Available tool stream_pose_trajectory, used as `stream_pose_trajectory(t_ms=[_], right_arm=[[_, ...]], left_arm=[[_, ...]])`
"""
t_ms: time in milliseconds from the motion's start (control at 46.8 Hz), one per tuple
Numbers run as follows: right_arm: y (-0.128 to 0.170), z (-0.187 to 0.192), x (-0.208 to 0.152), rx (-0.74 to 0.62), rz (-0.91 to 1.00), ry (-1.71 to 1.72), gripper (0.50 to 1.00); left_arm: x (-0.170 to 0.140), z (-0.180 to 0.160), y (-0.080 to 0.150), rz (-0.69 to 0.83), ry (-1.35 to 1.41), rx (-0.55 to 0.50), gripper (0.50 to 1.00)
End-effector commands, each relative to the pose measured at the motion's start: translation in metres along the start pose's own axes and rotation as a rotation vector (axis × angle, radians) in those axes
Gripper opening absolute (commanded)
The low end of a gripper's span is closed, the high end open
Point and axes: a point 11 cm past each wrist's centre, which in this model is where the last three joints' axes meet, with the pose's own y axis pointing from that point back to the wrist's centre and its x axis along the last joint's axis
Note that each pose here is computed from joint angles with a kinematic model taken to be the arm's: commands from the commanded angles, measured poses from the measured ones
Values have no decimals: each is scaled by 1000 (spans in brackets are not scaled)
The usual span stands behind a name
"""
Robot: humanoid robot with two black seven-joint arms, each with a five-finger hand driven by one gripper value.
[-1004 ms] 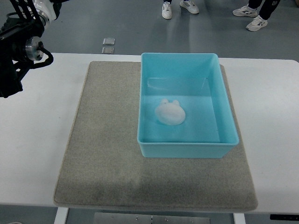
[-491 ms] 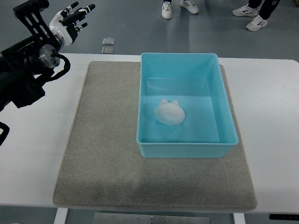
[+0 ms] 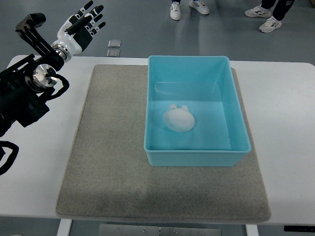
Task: Place white toy into blue box with left hand
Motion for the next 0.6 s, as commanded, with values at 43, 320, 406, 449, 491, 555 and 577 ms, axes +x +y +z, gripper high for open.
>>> stream_pose_trajectory(t_ms=[43,320,406,449,491,555,577], right_arm=[[0,0,0,0,0,-1,936],[0,0,0,0,-1,-1,936],[0,0,0,0,-1,-1,936],[0,0,0,0,-1,-1,936],[0,0,0,0,-1,1,936],[0,0,0,0,0,-1,936],[0,0,0,0,-1,-1,936]], left_arm=[[-1,-1,0,-3,-6,1,979],[6,-4,3,13,-9,3,990],[6,-3,3,13,-6,1,990],[7,-4,3,16,-7,2,990],[8,-4,3,18,-6,1,990],[8,-4,3,21,-6,1,990],[8,-4,3,21,-6,1,990]])
